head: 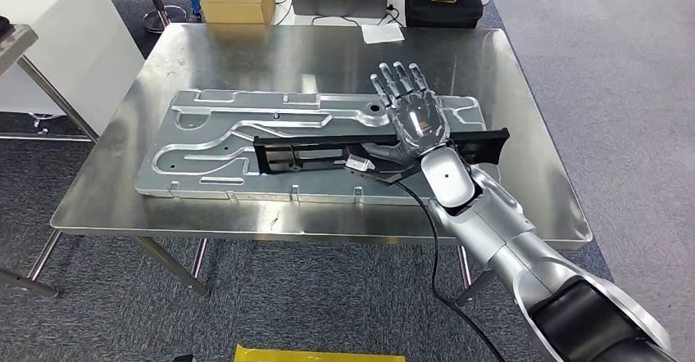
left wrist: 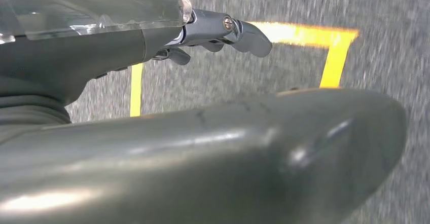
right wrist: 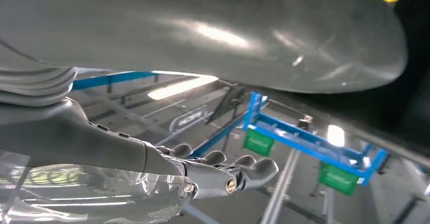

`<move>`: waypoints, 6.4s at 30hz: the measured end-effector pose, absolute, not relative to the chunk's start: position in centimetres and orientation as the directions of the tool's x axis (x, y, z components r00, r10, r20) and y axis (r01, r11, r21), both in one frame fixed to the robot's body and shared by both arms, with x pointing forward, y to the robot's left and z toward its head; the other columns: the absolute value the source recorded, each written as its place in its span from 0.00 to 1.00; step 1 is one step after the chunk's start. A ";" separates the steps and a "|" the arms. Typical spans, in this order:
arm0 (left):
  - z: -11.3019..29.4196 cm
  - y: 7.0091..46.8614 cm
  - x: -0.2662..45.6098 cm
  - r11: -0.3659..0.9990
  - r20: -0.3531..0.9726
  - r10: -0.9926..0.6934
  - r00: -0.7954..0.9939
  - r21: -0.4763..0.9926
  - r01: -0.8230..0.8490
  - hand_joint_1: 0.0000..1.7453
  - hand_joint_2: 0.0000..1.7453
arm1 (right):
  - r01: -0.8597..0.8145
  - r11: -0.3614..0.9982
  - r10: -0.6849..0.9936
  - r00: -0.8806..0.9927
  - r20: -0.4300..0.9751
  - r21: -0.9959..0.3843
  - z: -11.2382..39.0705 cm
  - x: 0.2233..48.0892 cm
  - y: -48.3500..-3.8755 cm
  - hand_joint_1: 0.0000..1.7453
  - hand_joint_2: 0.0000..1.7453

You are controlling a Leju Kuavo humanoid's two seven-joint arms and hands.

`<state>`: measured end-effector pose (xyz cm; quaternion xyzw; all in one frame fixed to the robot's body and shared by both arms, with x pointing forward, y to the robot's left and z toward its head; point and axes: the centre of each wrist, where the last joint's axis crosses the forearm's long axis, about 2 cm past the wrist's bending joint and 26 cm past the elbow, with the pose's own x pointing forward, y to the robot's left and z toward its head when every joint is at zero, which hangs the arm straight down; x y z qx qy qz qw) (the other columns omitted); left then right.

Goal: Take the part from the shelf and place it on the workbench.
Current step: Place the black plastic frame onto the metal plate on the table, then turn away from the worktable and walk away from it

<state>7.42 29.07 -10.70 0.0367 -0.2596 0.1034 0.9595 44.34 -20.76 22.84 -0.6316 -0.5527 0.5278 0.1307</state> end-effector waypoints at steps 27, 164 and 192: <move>-10.9 31.8 5.6 0.915 0.502 0.274 0.820 0.124 -0.383 0.00 0.00 | 0.423 -0.179 0.940 0.339 -0.028 -0.888 15.8 40.2 -41.1 0.00 0.25; -11.2 29.6 3.1 0.913 0.496 0.277 0.823 0.130 -0.386 0.00 0.00 | 0.094 0.978 -0.062 0.983 0.173 -0.187 -11.2 2.2 -25.8 0.00 0.00; -11.2 33.3 2.4 0.917 0.447 0.268 0.853 0.152 -0.368 0.00 0.00 | 0.129 0.967 -0.077 0.970 0.229 -0.222 -10.8 4.5 -24.0 0.00 0.00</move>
